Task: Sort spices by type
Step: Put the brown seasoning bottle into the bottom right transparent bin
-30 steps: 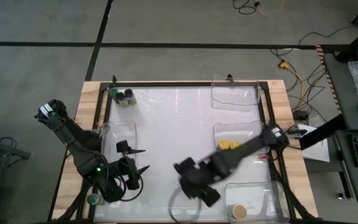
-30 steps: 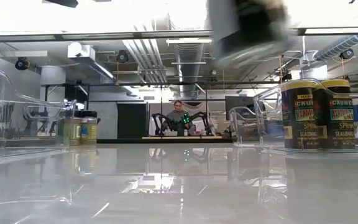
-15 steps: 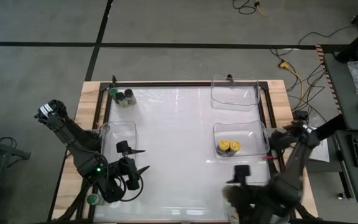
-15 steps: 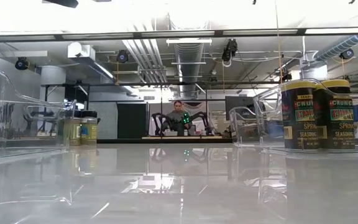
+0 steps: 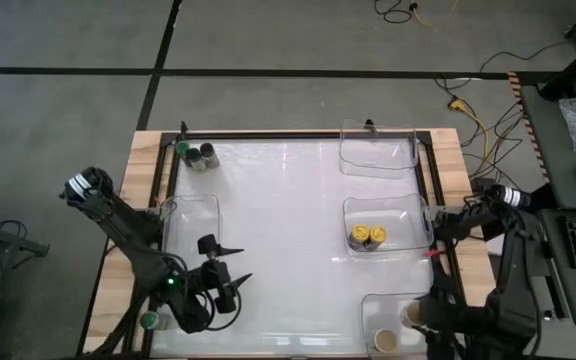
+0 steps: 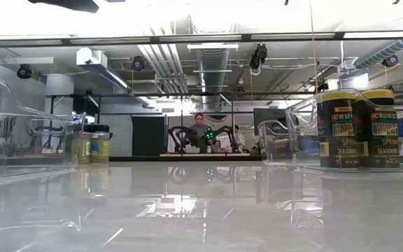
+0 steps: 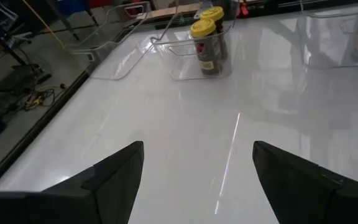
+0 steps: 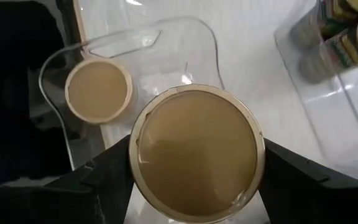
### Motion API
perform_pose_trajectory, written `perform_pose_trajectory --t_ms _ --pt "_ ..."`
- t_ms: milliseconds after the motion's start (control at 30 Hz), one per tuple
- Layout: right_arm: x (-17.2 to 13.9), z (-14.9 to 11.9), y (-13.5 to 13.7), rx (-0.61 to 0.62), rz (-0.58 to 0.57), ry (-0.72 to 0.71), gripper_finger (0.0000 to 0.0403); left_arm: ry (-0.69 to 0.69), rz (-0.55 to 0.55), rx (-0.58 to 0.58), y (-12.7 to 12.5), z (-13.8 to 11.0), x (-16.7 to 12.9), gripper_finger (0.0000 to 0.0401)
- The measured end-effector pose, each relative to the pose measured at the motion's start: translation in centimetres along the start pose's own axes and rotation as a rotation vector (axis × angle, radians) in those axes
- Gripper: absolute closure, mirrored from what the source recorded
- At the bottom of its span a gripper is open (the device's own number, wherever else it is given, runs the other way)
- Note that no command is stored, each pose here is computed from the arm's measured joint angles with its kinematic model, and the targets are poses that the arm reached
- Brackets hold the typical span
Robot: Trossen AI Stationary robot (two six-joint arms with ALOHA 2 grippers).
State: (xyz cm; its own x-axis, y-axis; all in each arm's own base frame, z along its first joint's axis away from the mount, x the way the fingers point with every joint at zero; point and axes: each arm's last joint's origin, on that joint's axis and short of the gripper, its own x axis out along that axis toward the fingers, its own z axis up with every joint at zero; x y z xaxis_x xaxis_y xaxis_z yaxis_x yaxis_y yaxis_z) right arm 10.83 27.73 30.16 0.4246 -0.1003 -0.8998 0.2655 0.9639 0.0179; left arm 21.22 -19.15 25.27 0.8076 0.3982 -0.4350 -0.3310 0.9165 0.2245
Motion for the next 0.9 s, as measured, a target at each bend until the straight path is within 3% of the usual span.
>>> perform_pose_trajectory --t_ms 233,667,900 --pt "1.5 -3.0 1.9 -0.042 0.059 -0.022 0.0133 -0.017 -0.015 -0.069 -1.2 0.4 1.0 0.0116" --pt "4.4 -4.2 2.8 -0.273 0.114 -0.116 0.0133 -0.128 -0.078 -0.099 -1.7 6.0 -0.7 0.0116" --pt "5.6 -5.0 2.8 -0.33 0.147 -0.119 0.0129 -0.162 -0.032 -0.121 -1.5 6.7 -0.9 0.0116"
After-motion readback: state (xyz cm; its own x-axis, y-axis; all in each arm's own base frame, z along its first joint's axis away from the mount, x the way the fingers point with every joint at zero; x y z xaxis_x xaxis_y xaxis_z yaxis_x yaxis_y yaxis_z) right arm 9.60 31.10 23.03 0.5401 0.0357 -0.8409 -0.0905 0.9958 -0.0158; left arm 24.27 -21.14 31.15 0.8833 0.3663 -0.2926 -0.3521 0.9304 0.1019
